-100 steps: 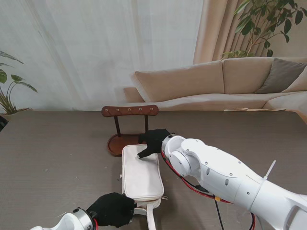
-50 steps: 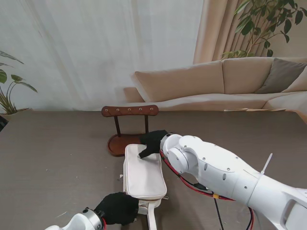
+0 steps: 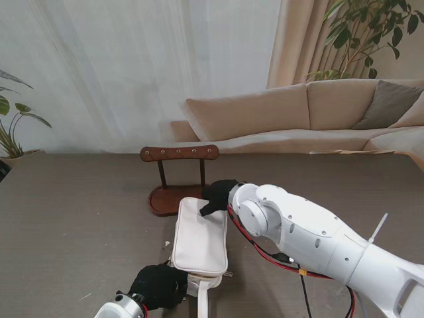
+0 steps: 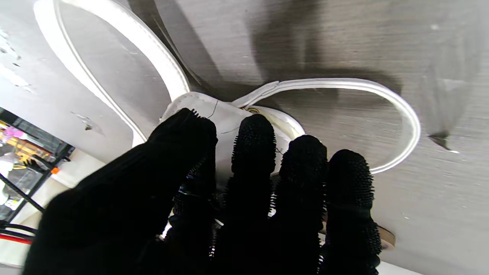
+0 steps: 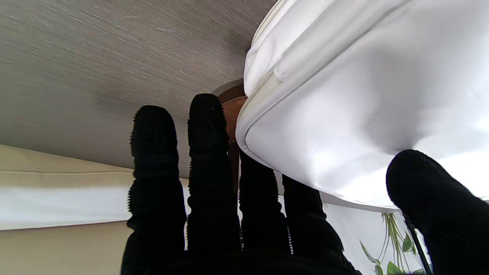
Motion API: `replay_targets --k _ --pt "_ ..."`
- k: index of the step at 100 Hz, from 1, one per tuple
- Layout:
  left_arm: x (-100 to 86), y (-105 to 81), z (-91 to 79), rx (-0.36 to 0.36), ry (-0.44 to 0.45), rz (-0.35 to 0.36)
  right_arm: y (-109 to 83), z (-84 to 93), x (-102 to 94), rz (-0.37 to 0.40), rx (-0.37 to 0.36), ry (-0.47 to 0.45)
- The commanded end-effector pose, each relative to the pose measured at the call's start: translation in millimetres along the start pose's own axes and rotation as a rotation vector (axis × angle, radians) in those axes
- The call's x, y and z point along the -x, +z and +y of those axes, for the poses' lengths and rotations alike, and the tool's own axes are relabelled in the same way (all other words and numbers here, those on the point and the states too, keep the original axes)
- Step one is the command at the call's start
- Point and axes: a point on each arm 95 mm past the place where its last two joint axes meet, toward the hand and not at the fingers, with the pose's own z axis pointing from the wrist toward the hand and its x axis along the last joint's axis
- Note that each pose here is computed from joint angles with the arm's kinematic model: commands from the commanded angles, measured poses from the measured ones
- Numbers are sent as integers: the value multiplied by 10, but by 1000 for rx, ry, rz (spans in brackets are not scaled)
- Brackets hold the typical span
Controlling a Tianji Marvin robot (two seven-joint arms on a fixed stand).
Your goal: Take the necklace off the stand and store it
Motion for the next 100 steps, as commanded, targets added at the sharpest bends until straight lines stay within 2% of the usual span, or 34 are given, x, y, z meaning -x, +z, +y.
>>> replay_targets --k 1,26,46,65,100 --pt "132 -7 12 3 4 -56 -41 -241 -12 15 -63 -2" --pt "239 -69 -28 -38 18 -97 -170 -295 49 23 -63 6" --pt "339 -41 -102 -69 25 -111 -293 -330 102 26 -60 21" --pt "437 45 -241 -92 37 -104 -411 -379 148 29 -57 48" --pt "657 284 -549 -94 42 -74 -685 -506 221 51 -37 79"
